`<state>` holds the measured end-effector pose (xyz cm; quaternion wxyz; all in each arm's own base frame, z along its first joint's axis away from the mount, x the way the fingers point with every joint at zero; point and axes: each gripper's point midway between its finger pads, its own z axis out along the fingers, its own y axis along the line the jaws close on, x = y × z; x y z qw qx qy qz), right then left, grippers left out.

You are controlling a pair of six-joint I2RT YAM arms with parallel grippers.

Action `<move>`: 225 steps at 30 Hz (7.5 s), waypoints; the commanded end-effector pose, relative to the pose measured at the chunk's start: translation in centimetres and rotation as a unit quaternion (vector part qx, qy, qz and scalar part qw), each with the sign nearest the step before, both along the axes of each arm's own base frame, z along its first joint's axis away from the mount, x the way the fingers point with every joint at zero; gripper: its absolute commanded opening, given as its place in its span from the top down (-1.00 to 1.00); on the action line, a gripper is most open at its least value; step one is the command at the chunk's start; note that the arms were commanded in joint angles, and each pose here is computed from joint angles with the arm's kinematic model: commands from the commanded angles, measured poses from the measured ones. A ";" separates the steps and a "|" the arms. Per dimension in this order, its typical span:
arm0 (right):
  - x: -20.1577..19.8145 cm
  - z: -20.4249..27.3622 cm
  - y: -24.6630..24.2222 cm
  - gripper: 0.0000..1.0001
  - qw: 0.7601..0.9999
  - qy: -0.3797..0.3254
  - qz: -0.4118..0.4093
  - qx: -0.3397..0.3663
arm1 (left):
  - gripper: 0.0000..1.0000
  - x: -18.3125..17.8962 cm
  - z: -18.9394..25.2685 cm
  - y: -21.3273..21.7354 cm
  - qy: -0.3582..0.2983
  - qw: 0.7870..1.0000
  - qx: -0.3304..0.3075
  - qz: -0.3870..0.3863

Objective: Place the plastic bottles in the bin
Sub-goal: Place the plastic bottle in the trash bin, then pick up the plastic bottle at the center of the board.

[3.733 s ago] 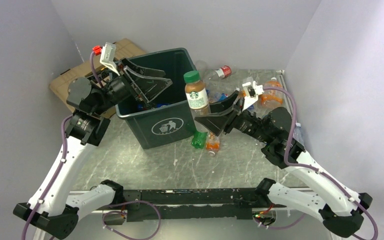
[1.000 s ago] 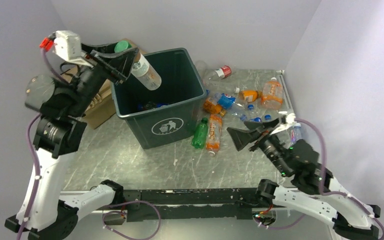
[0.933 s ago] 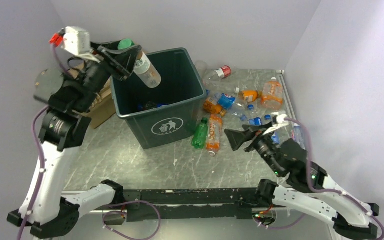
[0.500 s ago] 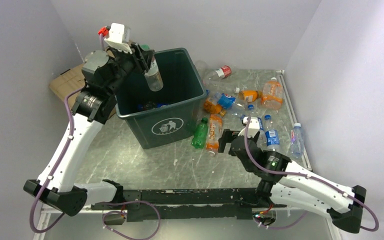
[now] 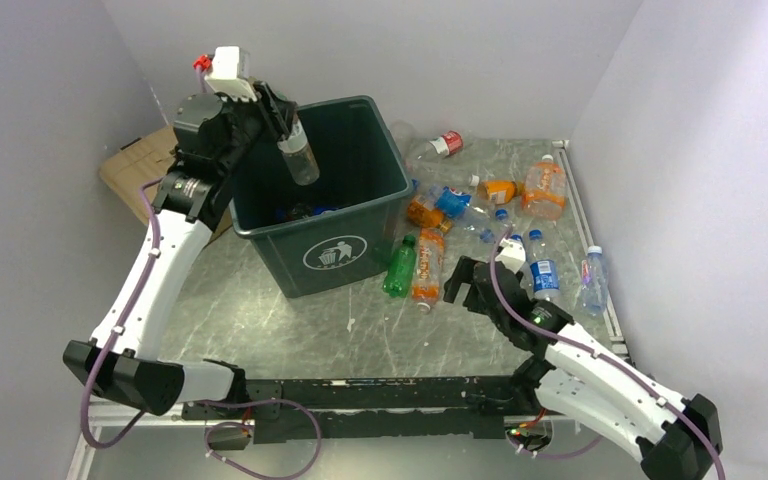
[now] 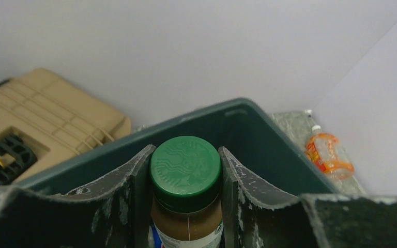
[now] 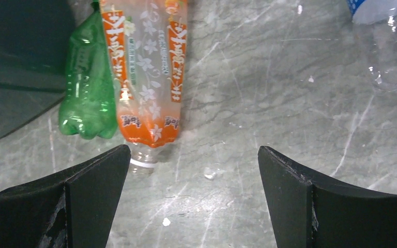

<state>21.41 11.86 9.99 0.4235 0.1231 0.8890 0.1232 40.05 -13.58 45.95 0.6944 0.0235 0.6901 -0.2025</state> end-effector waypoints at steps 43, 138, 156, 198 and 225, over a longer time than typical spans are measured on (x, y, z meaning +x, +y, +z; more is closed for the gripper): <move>4.8 4.4 4.4 -0.93 0.989 -0.059 0.064 0.118 | -0.99 -18.4 0.1 10.7 0.067 0.958 -0.212 0.180; 2.4 12.2 3.4 0.00 0.990 -0.088 0.107 0.036 | -0.94 -22.2 0.8 5.7 0.023 0.973 -0.231 -0.001; 0.2 26.4 4.7 0.03 0.951 -0.222 0.186 0.105 | -0.94 -23.2 2.0 6.4 -0.005 0.975 -0.224 0.003; -2.9 40.1 18.8 0.06 0.787 -0.345 0.426 0.283 | -0.99 -23.4 5.2 1.2 -0.072 0.969 -0.178 -0.155; -5.2 35.0 17.0 0.08 0.794 -0.334 0.470 0.194 | -0.99 -22.7 7.4 -7.3 -0.019 0.882 -0.204 -0.425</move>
